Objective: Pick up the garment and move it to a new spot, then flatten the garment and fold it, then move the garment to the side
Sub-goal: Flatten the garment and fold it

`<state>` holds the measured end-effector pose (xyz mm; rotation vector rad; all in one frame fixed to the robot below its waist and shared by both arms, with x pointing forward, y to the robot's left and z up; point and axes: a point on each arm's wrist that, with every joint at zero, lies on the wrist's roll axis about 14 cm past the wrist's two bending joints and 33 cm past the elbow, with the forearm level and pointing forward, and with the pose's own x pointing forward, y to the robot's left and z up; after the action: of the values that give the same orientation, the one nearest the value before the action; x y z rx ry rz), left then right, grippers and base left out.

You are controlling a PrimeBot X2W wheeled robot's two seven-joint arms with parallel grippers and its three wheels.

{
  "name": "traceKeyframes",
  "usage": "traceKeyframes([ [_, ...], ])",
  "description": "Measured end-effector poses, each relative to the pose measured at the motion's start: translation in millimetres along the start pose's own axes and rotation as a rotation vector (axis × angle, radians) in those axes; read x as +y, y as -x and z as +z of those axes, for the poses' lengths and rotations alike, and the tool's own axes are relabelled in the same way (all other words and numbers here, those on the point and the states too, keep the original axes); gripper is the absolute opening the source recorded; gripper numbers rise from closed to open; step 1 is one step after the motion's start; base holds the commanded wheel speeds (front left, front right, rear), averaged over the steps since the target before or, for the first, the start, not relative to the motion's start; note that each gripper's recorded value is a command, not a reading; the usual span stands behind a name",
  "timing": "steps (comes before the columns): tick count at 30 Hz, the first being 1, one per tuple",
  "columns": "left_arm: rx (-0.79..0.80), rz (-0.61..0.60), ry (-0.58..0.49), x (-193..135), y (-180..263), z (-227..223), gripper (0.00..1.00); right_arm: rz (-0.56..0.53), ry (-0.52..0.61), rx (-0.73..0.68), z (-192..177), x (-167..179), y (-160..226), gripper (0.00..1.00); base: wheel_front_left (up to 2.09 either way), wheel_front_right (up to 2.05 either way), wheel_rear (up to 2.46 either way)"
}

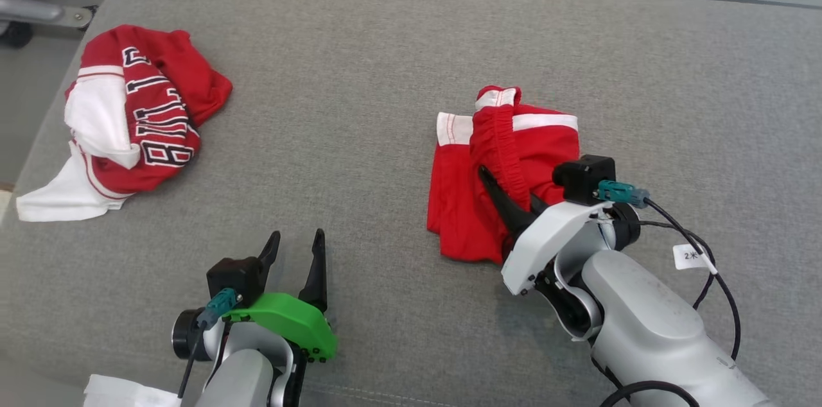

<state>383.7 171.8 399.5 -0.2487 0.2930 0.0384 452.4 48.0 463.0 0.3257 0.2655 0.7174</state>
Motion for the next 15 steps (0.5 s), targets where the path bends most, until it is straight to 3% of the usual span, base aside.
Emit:
traceKeyframes([
  [1,-0.002,0.009,0.003,3,2,0,1.00,0.009,-0.004,0.009,-4,4,-4,0.00,0.00,0.00,0.00],
  [2,-0.004,0.021,0.003,6,4,1,1.00,0.014,-0.006,0.022,-8,7,-8,0.18,0.00,0.00,0.00],
  [3,-0.006,0.037,0.004,11,6,1,1.00,0.019,-0.001,0.034,-12,9,-12,1.00,0.00,0.00,0.00],
  [11,-0.048,0.118,0.011,34,11,14,1.00,0.029,-0.040,-0.054,5,19,-27,1.00,0.00,0.00,0.00],
  [15,-0.063,0.123,-0.004,36,7,18,1.00,-0.068,-0.040,-0.135,30,-19,-11,1.00,0.00,0.00,0.00],
])
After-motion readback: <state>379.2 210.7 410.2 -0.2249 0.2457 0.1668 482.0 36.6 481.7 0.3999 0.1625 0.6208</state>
